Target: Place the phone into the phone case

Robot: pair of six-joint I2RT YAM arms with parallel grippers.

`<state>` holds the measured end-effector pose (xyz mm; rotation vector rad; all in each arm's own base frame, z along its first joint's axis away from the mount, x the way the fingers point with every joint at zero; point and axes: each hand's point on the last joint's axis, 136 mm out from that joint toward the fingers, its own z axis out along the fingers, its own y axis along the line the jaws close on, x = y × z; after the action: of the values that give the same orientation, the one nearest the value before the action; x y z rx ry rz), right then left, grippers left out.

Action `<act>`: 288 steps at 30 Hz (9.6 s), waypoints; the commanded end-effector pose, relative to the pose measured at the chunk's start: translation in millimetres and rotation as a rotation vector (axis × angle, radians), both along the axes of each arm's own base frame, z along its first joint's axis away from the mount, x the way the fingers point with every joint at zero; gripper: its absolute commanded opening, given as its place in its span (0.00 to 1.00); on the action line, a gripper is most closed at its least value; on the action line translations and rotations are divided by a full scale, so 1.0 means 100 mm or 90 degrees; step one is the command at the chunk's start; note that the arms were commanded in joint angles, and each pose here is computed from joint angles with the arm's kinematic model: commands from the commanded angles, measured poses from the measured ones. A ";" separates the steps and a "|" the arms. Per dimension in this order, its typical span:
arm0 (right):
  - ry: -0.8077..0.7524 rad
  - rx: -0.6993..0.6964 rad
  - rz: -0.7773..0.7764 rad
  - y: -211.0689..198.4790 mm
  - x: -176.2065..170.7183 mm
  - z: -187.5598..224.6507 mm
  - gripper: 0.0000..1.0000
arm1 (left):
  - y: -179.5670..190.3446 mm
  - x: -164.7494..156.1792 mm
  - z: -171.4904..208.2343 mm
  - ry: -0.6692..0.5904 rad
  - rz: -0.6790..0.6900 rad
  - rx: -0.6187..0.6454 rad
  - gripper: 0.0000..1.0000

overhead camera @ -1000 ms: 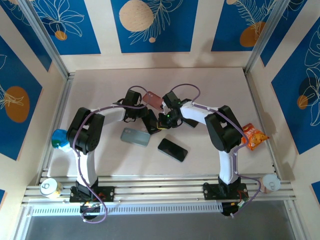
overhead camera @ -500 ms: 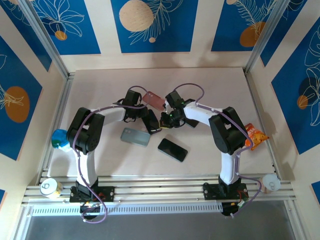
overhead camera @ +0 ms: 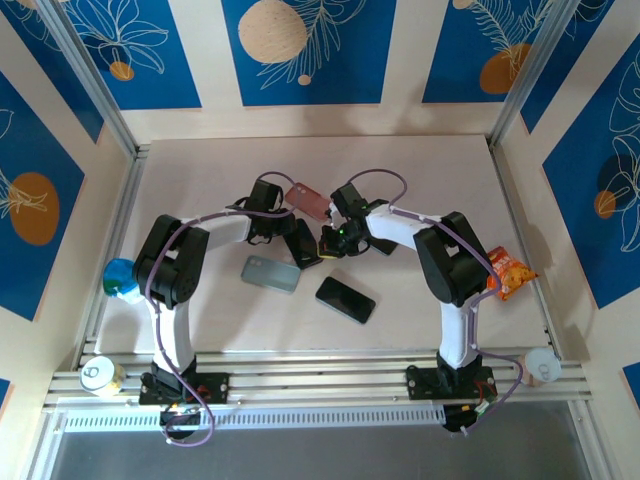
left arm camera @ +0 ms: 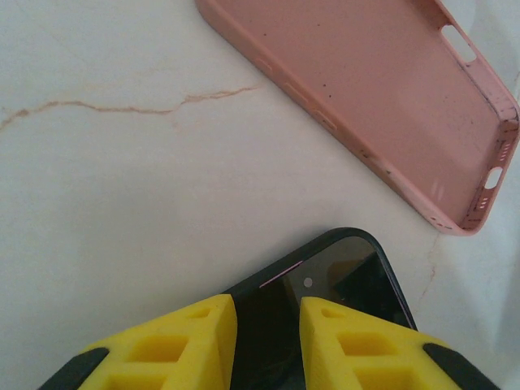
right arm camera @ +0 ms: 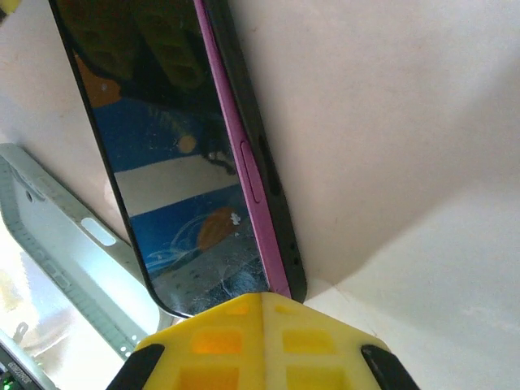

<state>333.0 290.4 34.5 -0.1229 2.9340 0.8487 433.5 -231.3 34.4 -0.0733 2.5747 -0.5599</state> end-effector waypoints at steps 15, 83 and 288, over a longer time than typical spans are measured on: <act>0.025 -0.048 0.009 -0.02 -0.18 -0.32 0.00 | 0.09 -0.59 -0.57 0.155 -0.028 0.051 0.28; 0.124 -0.243 0.115 -0.25 -0.97 -1.31 0.00 | 0.09 -0.80 -0.75 0.203 -0.038 0.052 0.27; 0.128 -0.222 0.109 0.13 -0.91 -1.28 0.00 | 0.25 -0.37 0.02 0.113 -0.009 0.013 0.18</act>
<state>318.4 333.9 12.5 -0.3034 2.9228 0.5785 424.1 -219.7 37.6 -0.0966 2.6133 -0.6235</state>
